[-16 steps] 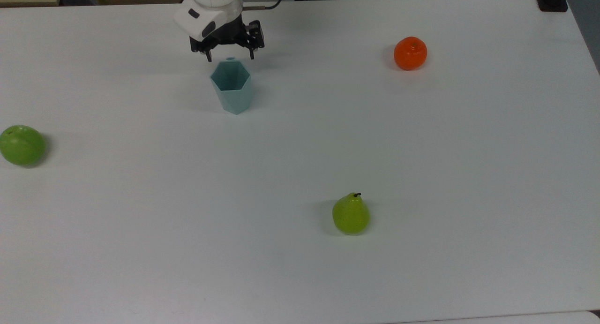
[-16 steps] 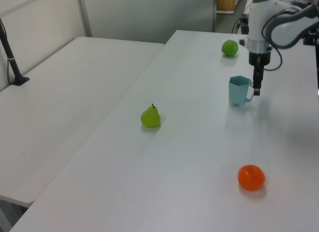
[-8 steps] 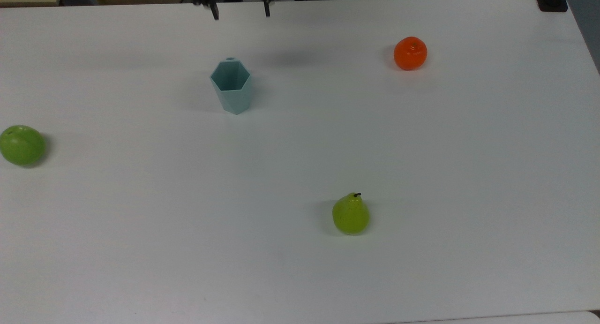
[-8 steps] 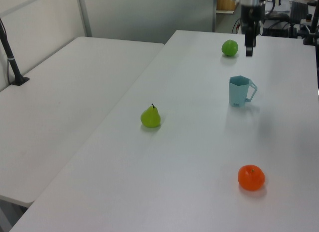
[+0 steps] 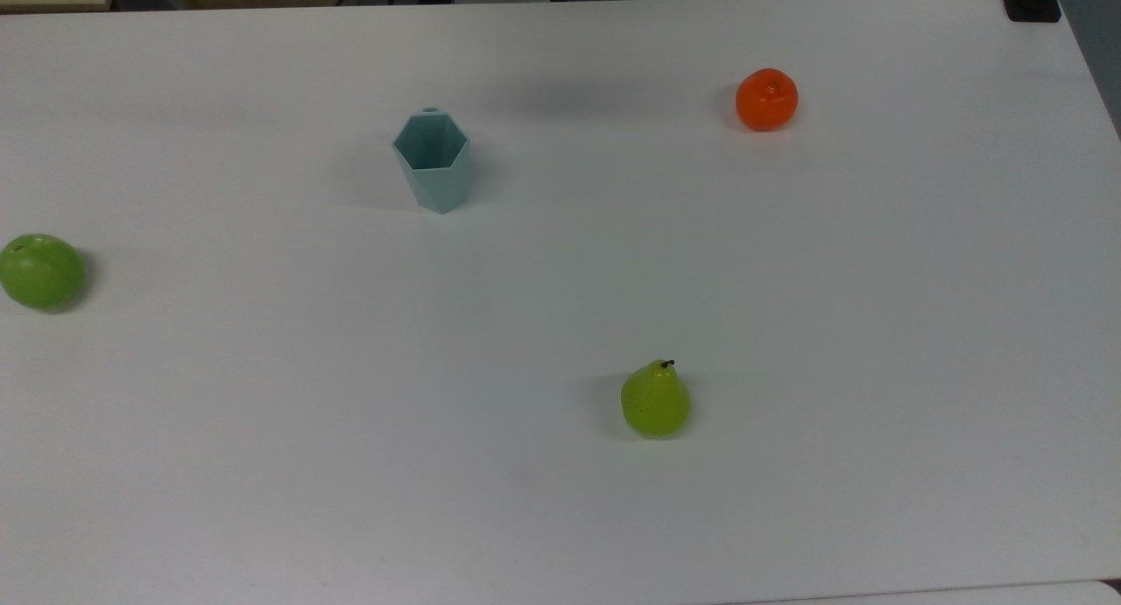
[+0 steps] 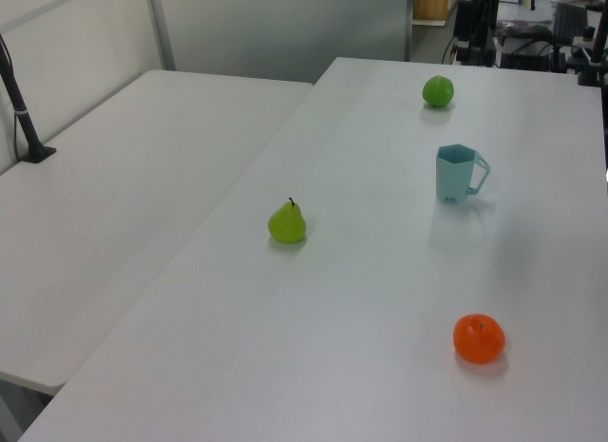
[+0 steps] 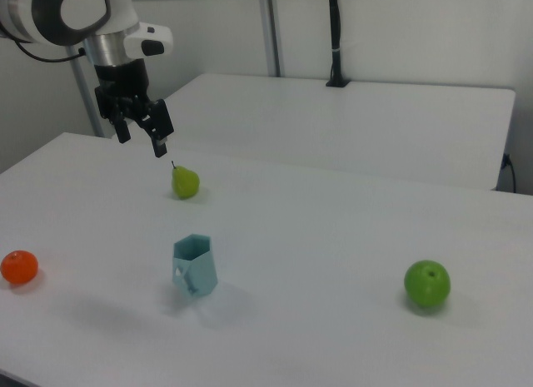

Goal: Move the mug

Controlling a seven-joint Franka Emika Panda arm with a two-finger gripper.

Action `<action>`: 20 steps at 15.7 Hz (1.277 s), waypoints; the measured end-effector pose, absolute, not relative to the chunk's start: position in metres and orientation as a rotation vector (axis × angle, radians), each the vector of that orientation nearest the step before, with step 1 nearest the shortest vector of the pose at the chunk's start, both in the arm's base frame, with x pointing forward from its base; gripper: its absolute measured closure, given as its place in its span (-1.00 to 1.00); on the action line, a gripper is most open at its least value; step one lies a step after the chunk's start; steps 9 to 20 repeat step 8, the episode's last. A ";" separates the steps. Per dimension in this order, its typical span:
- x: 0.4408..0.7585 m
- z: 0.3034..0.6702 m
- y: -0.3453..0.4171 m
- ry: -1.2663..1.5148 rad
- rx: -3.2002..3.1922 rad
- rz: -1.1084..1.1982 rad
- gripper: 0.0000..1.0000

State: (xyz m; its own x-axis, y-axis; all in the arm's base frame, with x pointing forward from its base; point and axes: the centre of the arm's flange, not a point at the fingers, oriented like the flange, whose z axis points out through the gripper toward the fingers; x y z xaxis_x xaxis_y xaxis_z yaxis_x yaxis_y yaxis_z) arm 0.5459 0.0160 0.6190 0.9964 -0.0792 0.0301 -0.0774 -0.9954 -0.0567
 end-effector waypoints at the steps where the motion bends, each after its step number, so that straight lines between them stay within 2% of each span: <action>1: 0.548 0.619 0.014 0.122 -3.082 -0.069 -1.00; 6: 0.563 0.622 0.005 -0.080 -3.083 -0.214 -1.00; 20: 0.563 0.622 0.000 -0.084 -3.084 -0.218 -1.00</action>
